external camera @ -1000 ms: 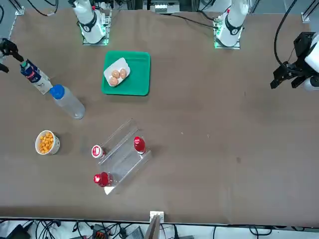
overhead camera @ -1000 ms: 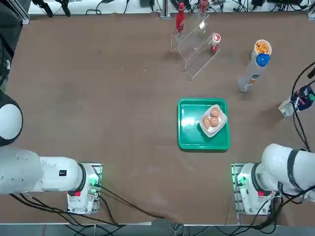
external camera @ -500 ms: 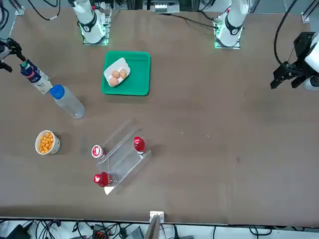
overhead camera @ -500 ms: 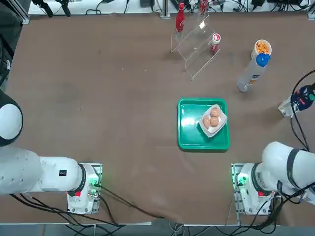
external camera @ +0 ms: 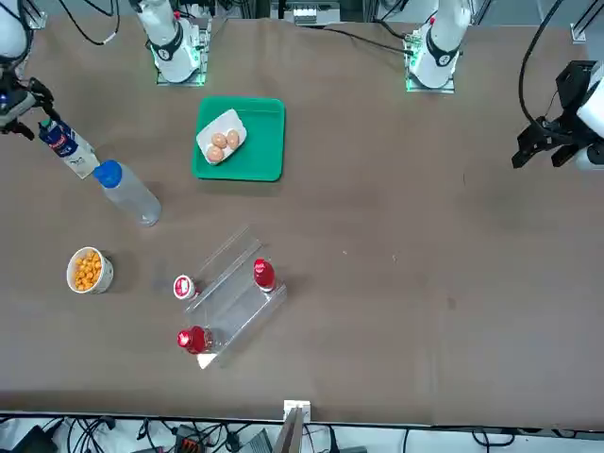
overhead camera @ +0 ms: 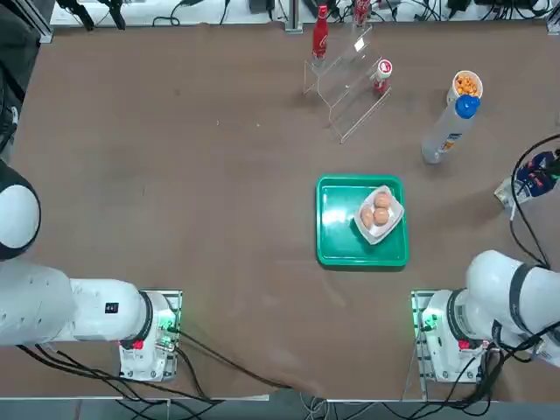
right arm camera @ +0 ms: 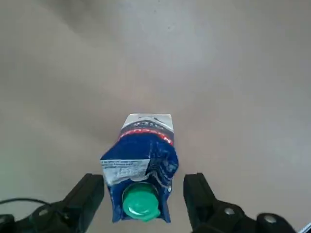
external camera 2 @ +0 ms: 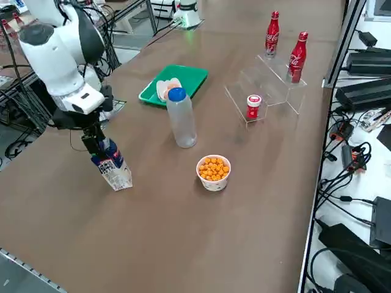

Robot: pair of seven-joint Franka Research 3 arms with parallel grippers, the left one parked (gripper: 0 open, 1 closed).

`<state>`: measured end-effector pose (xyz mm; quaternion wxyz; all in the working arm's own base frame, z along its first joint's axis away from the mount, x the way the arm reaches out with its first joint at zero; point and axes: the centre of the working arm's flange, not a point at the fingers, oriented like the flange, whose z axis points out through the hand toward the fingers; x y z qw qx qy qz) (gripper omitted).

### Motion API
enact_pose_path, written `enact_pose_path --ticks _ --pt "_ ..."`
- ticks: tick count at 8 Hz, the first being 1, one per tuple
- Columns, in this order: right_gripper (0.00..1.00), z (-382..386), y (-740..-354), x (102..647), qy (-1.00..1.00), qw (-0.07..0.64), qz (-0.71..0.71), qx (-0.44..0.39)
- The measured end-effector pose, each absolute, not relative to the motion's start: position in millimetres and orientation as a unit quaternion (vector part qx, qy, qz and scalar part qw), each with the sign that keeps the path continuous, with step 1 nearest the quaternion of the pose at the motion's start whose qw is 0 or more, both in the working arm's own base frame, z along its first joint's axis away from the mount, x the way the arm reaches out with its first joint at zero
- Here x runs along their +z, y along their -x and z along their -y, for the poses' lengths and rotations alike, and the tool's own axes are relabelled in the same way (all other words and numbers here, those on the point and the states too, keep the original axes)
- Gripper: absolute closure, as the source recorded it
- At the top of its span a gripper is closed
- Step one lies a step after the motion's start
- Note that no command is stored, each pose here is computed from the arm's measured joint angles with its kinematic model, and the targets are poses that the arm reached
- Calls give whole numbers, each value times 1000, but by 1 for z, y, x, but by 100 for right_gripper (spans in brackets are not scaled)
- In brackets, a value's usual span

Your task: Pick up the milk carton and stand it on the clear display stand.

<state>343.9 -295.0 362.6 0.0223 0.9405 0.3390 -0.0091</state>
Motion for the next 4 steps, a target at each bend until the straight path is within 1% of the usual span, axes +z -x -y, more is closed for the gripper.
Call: enact_pose_path --ticks 4 --pt "0 292 -341 349 -940 30 -341 -3"
